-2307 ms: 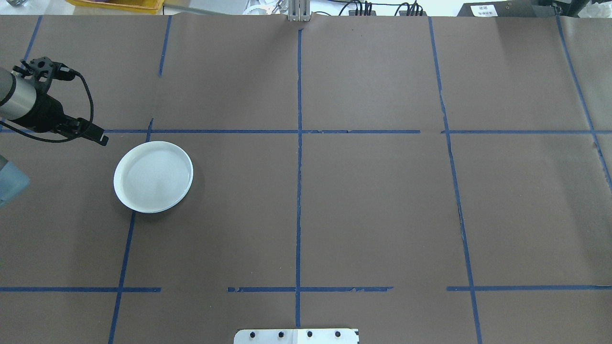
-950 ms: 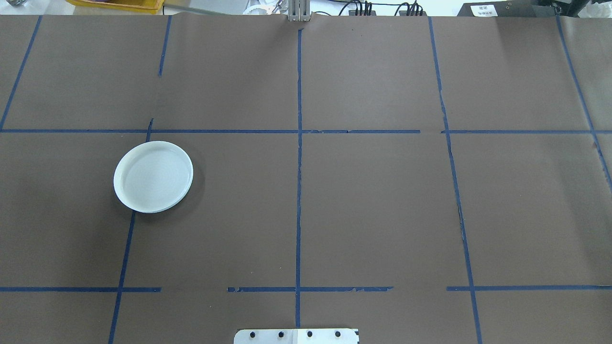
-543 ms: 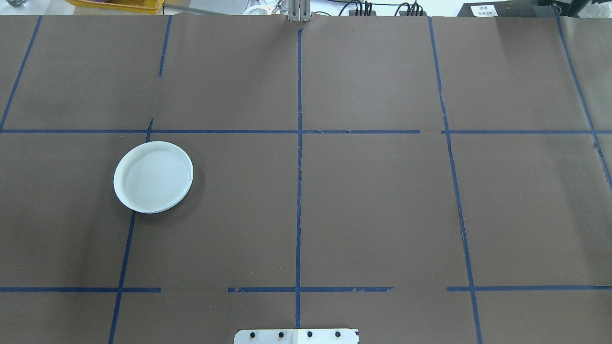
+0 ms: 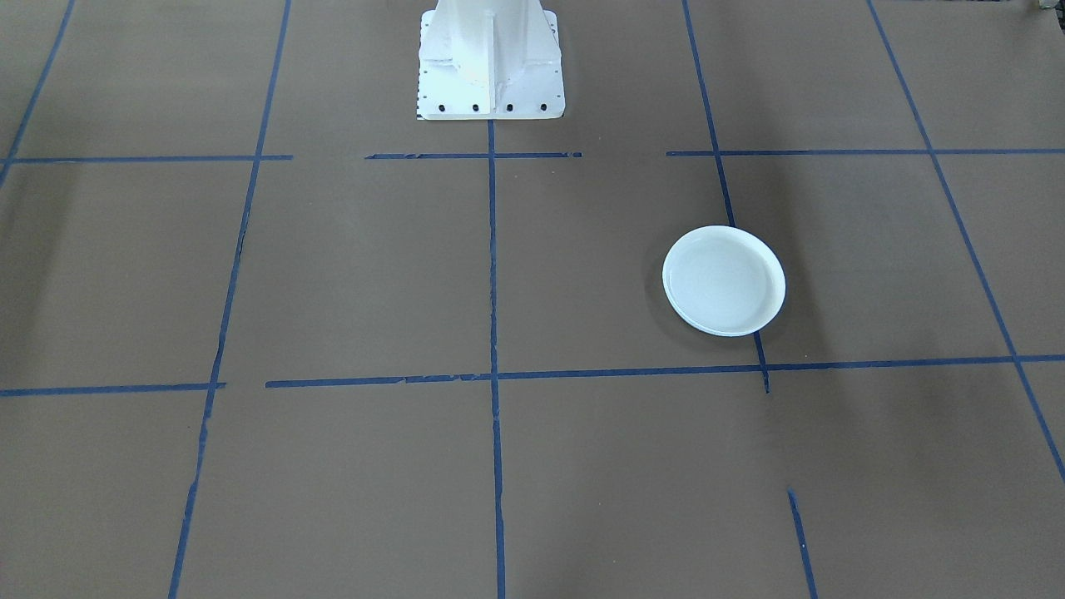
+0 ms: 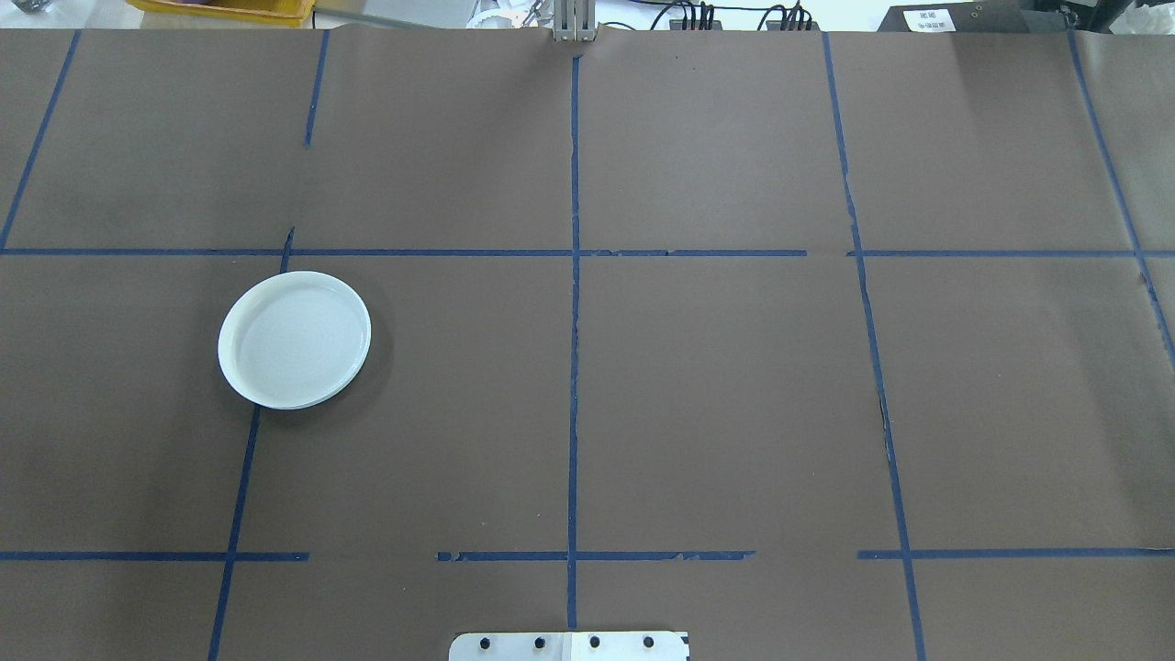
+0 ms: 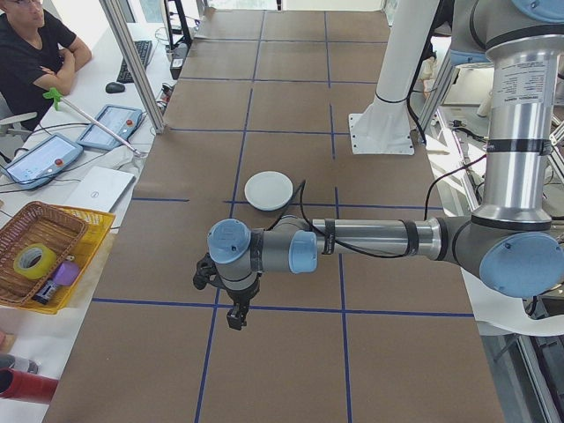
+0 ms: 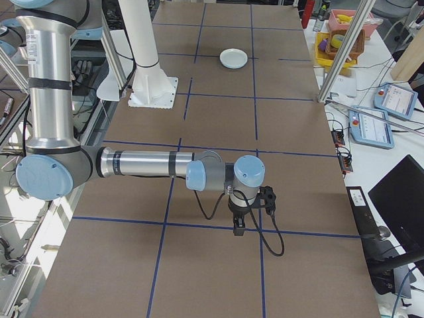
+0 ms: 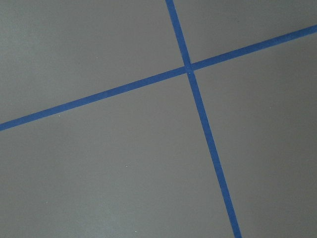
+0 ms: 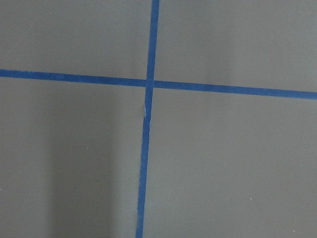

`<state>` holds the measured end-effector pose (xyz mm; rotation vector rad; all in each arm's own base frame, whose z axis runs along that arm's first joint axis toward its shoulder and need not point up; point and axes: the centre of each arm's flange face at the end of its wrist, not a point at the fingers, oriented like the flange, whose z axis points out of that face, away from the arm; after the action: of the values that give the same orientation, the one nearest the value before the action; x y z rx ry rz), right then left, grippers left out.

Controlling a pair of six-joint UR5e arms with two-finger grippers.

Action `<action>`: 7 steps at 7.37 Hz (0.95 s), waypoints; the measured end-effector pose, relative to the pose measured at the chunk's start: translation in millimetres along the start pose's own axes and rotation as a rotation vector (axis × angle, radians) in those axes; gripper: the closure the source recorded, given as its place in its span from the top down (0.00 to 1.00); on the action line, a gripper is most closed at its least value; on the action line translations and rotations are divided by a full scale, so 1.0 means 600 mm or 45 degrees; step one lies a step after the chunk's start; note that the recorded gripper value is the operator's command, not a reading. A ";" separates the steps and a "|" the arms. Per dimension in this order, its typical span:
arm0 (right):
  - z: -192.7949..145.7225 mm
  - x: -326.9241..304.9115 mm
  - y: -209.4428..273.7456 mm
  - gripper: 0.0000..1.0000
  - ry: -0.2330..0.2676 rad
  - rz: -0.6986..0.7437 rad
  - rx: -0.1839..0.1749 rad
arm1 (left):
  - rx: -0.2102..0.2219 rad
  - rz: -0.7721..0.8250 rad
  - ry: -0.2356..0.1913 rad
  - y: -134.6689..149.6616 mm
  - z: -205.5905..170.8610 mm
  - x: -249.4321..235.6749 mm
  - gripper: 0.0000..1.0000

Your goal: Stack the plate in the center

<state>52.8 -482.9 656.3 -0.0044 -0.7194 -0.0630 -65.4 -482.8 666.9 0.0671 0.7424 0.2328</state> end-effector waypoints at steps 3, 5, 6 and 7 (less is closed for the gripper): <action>0.000 0.000 0.000 1.00 0.001 0.000 0.000 | 0.000 -0.162 0.004 -0.011 -0.009 0.005 1.00; 0.000 0.000 0.000 1.00 0.000 0.000 0.000 | 0.010 -0.171 0.004 -0.015 -0.014 0.008 1.00; 0.000 0.000 0.000 1.00 0.000 0.000 0.000 | 0.011 -0.171 0.004 -0.016 -0.015 0.009 1.00; 0.000 0.000 0.000 1.00 0.000 0.000 0.000 | 0.012 -0.170 0.004 -0.016 -0.016 0.009 1.00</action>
<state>52.7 -482.9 656.2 -0.0042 -0.7194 -0.0631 -65.9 -491.2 654.9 0.0258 0.7481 0.1020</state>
